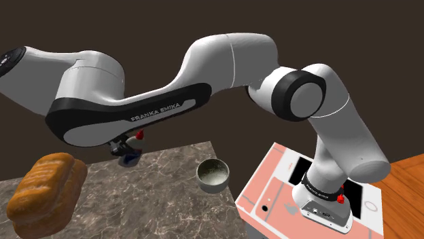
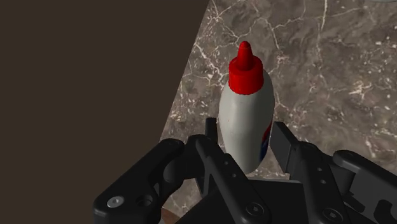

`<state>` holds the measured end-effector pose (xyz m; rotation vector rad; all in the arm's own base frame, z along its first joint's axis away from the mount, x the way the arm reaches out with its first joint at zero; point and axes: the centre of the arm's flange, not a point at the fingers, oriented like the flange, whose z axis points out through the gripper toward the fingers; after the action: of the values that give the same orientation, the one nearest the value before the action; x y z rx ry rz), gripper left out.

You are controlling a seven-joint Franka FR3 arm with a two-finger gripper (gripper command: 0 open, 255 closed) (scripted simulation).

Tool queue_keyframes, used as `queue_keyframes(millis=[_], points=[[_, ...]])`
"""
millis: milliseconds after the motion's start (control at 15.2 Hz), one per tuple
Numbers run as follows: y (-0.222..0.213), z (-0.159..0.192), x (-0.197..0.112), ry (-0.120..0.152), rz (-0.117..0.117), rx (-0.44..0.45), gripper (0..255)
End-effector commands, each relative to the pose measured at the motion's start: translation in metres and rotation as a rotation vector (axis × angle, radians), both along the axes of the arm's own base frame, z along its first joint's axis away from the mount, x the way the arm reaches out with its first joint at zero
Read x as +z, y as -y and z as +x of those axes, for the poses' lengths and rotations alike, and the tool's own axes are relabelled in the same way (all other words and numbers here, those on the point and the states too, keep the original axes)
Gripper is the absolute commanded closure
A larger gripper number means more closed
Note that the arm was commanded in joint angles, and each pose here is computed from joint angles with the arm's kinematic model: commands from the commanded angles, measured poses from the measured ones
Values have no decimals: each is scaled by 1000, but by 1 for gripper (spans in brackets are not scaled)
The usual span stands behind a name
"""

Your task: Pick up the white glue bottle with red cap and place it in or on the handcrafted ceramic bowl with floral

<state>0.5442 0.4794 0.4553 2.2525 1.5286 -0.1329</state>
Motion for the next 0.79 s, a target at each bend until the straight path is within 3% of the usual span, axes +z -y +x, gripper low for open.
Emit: queue_keyframes(millis=[0,264,726], points=[[1,1,11,0,0,0,255],[1,1,30,0,0,0,255],[52,-76,38,0,0,0,255]])
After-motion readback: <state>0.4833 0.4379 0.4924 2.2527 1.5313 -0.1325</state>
